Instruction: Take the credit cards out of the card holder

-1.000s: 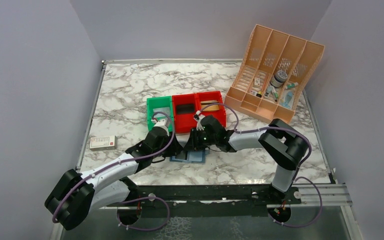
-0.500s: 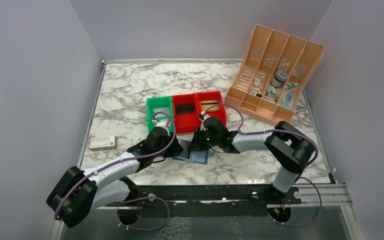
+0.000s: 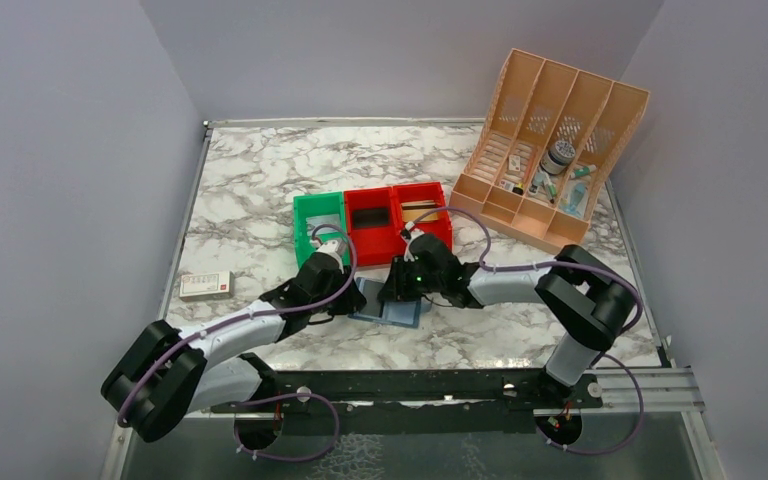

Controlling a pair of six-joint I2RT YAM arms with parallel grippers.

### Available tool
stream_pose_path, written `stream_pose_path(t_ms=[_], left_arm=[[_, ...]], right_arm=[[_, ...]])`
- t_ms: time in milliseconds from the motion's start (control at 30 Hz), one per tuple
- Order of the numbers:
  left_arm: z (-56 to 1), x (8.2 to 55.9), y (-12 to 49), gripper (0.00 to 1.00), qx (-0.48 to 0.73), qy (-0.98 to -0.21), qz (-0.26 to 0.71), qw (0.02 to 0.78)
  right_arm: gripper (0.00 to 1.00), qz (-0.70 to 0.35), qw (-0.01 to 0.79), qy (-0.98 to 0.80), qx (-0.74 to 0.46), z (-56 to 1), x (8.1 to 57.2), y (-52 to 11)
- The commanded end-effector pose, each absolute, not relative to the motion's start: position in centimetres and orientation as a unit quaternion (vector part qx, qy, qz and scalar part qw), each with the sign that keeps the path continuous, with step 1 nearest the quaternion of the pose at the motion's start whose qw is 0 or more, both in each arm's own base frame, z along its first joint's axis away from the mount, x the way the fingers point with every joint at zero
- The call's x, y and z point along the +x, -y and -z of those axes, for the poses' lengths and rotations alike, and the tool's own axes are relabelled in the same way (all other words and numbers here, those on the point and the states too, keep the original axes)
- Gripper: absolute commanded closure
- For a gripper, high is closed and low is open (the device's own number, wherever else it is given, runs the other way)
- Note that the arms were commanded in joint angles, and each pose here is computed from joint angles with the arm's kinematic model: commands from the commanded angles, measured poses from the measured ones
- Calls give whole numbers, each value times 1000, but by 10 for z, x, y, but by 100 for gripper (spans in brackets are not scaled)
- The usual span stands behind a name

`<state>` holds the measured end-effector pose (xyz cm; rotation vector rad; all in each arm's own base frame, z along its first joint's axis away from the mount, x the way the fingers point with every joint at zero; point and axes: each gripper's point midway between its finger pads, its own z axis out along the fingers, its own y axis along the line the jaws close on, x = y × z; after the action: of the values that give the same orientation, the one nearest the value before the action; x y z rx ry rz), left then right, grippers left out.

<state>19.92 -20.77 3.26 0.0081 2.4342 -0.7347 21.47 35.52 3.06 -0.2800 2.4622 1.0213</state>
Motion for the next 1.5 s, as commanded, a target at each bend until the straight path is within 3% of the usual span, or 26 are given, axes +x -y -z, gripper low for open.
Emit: stream_pose_path(t_ms=[0, 600, 867, 1200, 1467], left_arm=[[-38, 201, 222, 72, 23, -905, 307, 294], [-33, 200, 228, 80, 32, -908, 311, 278], [-30, 197, 226, 88, 40, -911, 307, 272], [-25, 197, 218, 92, 34, -919, 285, 270], [-25, 197, 218, 100, 35, -920, 282, 269]], right_arm=[[75, -356, 246, -896, -96, -41, 222, -352], [79, -309, 242, -919, -27, -12, 228, -334], [99, -391, 221, -893, -31, -23, 220, -346], [99, -470, 191, -858, -75, -45, 208, -350], [99, -461, 190, -861, -99, -46, 212, -333]])
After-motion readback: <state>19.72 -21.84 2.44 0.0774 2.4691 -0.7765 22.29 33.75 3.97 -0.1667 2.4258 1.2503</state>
